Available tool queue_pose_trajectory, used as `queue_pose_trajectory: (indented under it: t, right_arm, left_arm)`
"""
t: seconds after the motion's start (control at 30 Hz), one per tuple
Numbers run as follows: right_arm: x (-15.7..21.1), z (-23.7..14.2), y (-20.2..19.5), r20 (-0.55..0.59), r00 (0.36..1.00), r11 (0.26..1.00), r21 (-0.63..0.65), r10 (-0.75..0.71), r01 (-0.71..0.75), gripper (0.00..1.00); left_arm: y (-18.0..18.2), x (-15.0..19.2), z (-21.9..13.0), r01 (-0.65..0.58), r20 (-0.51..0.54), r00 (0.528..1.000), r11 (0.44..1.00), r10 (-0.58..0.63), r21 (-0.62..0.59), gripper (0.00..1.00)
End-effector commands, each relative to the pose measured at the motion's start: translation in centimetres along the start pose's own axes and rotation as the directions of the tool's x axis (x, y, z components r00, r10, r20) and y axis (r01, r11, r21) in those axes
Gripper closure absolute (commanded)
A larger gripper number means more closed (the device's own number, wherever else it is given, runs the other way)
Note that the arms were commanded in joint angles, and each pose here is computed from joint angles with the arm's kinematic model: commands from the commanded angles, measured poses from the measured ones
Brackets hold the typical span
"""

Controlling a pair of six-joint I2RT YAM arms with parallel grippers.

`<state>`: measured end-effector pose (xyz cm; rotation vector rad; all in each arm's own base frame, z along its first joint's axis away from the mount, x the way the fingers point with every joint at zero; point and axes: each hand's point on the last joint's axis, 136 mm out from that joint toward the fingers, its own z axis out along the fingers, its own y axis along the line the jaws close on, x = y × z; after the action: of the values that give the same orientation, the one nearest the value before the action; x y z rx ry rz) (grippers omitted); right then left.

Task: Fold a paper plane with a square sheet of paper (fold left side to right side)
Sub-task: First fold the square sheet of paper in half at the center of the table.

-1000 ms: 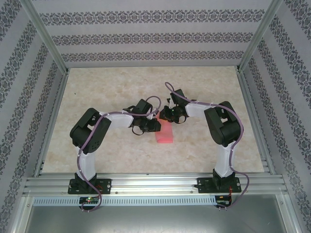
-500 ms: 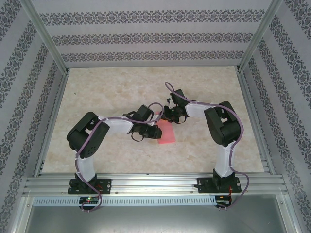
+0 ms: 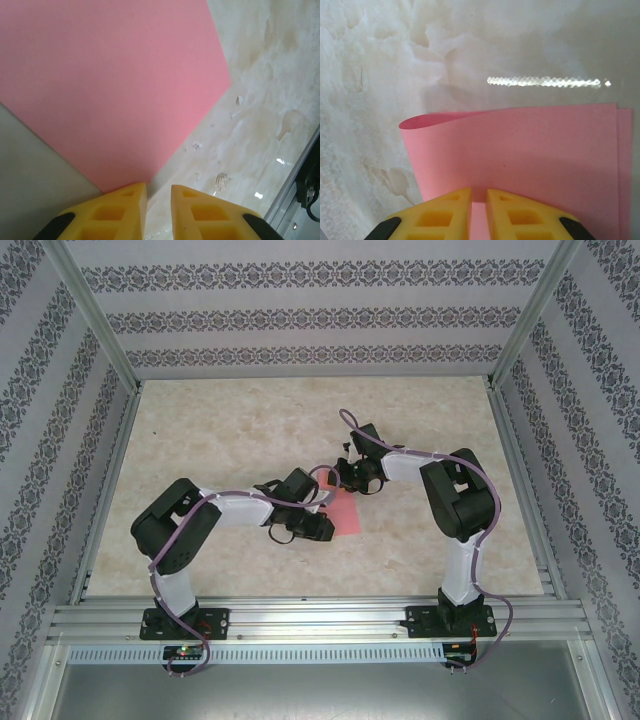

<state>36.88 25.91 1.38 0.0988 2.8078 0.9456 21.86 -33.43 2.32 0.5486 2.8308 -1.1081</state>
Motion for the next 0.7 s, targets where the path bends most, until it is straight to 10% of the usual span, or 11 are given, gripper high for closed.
queue_pose_trajectory:
  t: [0.0,0.67]
  right_arm:
    - [1.1,1.7,-3.3,-0.032,0.999,0.994,0.105,0.024,-0.021,0.82]
    - [1.1,1.2,-2.7,-0.032,0.999,0.996,0.09,0.009,-0.006,0.81]
  left_arm:
    - [-0.7,2.1,-0.6,-0.007,-0.059,0.998,1.0,0.008,0.008,0.76]
    - [-0.1,-6.2,-0.2,0.074,0.1,0.992,0.995,-0.08,0.06,0.76]
